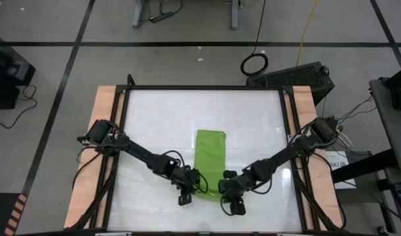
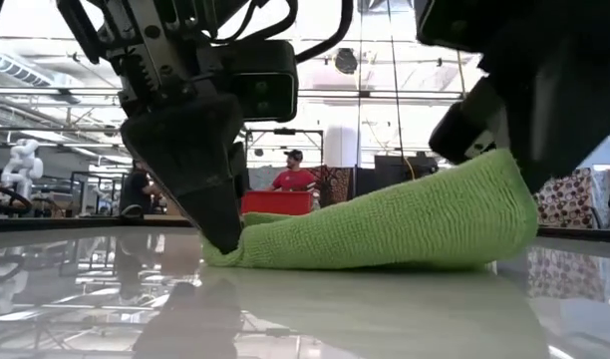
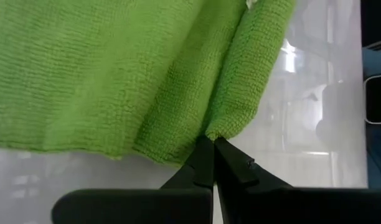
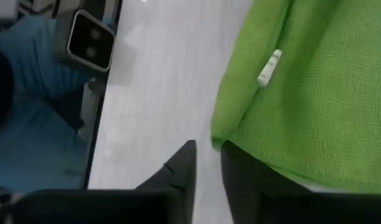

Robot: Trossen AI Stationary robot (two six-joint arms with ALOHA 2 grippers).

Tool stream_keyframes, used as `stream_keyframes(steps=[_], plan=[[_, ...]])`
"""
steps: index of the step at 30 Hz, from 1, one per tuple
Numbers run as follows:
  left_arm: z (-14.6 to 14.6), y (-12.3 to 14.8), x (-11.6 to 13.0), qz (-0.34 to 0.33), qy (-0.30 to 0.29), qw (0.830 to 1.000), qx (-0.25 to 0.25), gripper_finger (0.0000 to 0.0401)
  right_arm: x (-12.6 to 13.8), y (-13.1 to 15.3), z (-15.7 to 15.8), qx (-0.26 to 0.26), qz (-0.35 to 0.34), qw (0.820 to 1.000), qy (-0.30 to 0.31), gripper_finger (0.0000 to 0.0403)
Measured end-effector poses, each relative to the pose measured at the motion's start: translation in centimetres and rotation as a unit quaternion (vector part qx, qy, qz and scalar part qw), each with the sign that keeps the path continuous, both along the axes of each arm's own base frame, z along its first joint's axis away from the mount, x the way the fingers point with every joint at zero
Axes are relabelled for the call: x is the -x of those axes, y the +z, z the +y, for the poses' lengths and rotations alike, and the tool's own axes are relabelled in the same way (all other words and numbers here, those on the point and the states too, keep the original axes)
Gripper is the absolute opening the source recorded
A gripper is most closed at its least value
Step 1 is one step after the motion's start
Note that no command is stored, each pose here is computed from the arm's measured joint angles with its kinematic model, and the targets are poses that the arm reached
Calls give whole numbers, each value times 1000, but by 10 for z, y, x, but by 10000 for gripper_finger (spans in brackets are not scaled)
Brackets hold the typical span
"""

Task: Roll towel into tight, uniform cylinder
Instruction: Roll the green microfiber towel

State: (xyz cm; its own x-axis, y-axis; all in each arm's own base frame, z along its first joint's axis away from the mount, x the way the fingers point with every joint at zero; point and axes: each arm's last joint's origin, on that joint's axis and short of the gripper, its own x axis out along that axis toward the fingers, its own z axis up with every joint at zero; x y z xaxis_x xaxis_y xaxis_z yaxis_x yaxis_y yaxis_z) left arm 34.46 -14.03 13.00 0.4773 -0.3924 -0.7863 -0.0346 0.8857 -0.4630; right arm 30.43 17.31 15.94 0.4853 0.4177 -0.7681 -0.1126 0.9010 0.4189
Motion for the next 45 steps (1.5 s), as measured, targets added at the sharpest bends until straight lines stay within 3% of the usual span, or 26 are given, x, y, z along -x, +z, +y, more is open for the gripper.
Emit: stream_keyframes(steps=[3,6,9,14,20,31,37,43,45], plan=[[-1,0,0,2,-5,1000,8,3,7,3,6,43,-20,999,24,102],[0,1,0,2,-6,1000,16,3,19,5,21,123,-67,988,66,127],[2,1,-1,7,2,1000,25,3,33,4,42,225,-133,958,123,136],[7,1,-4,8,9,999,35,4,52,-5,69,365,-200,887,198,136],[15,4,-9,2,19,998,62,4,51,-19,73,438,-215,854,183,137],[25,4,-13,18,36,995,88,4,47,-31,76,436,-214,847,217,159],[27,4,-13,22,33,995,97,4,40,-45,70,464,-195,844,183,162],[27,4,-12,29,29,994,101,4,34,-45,64,463,-190,850,166,148],[26,4,-12,29,27,994,102,4,32,-46,60,449,-181,860,164,141]])
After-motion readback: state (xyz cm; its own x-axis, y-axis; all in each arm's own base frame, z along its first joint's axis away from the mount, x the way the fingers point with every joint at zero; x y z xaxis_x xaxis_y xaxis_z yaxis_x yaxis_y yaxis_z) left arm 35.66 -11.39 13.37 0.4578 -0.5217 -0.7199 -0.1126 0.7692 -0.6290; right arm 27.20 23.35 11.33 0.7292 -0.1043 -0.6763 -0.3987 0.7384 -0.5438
